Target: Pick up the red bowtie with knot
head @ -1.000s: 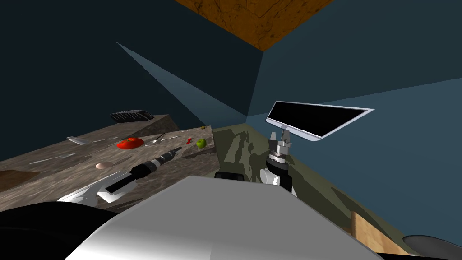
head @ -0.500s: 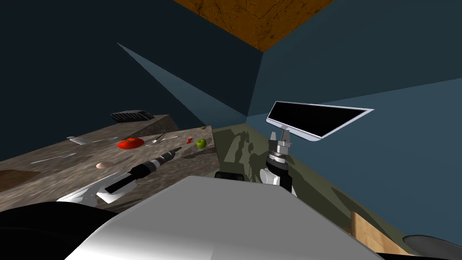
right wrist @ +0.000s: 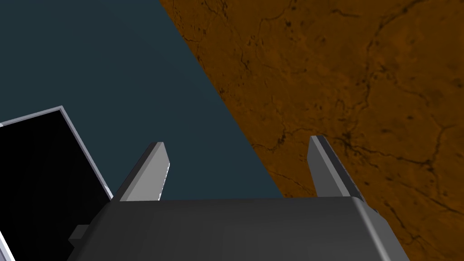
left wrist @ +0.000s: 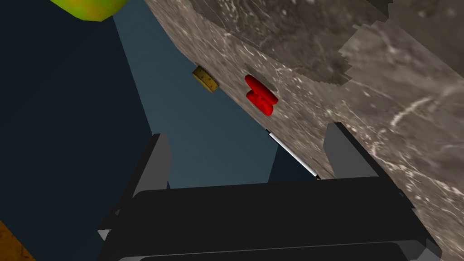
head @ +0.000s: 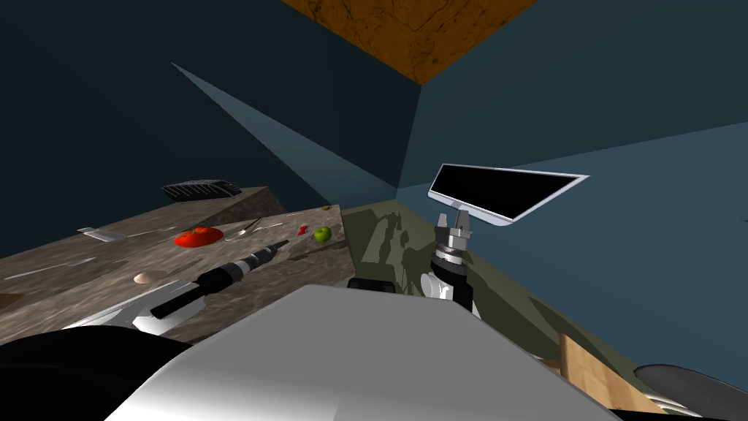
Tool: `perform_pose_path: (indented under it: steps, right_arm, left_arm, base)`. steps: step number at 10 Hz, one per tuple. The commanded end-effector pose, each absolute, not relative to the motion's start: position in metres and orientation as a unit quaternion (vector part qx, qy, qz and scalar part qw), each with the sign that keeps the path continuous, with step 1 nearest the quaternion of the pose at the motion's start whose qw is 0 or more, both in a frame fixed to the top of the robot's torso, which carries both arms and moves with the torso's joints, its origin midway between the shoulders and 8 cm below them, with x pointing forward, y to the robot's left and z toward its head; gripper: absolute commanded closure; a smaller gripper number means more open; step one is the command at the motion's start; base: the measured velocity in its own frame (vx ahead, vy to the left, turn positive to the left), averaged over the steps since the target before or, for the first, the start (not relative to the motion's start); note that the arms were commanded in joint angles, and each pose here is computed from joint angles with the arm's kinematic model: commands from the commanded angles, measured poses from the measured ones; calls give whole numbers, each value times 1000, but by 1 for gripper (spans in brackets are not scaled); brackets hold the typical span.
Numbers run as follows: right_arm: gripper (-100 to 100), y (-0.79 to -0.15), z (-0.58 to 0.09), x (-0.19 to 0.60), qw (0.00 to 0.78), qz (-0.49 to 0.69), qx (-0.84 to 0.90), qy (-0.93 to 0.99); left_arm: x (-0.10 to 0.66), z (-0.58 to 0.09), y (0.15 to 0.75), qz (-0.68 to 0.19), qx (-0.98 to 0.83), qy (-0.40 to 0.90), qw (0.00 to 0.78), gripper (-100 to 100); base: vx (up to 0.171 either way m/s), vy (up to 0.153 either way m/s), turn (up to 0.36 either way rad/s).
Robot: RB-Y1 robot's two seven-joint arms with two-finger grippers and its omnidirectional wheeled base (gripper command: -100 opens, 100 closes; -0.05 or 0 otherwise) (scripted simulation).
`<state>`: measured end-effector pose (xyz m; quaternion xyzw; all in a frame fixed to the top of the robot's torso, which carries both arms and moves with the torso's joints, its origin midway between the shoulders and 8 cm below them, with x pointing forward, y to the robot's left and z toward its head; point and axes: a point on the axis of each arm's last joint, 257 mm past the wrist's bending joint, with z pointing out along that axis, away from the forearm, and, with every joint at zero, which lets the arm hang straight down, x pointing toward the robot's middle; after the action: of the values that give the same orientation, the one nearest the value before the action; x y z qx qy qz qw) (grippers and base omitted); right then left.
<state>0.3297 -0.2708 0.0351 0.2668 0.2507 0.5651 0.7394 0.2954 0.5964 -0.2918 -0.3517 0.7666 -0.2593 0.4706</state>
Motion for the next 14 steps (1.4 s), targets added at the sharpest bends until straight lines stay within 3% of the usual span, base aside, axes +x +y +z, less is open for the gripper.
perform_pose_path:
  steps: [1,10,14]
  right_arm:
    - [0,-271,35,330,739,565,267,251]
    - [0,-271,35,330,739,565,267,251]
    - [0,-271,35,330,739,565,267,251]
  left_arm:
    - [287,-294,609,-243,-355,774,464,-100]
    - [287,-294,609,-243,-355,774,464,-100]
    - [253,-298,639,-190,-341,812,433,-100]
  base:
    - [27,-2,-89]
    - [1,0,-3]
    - [54,-3,-151]
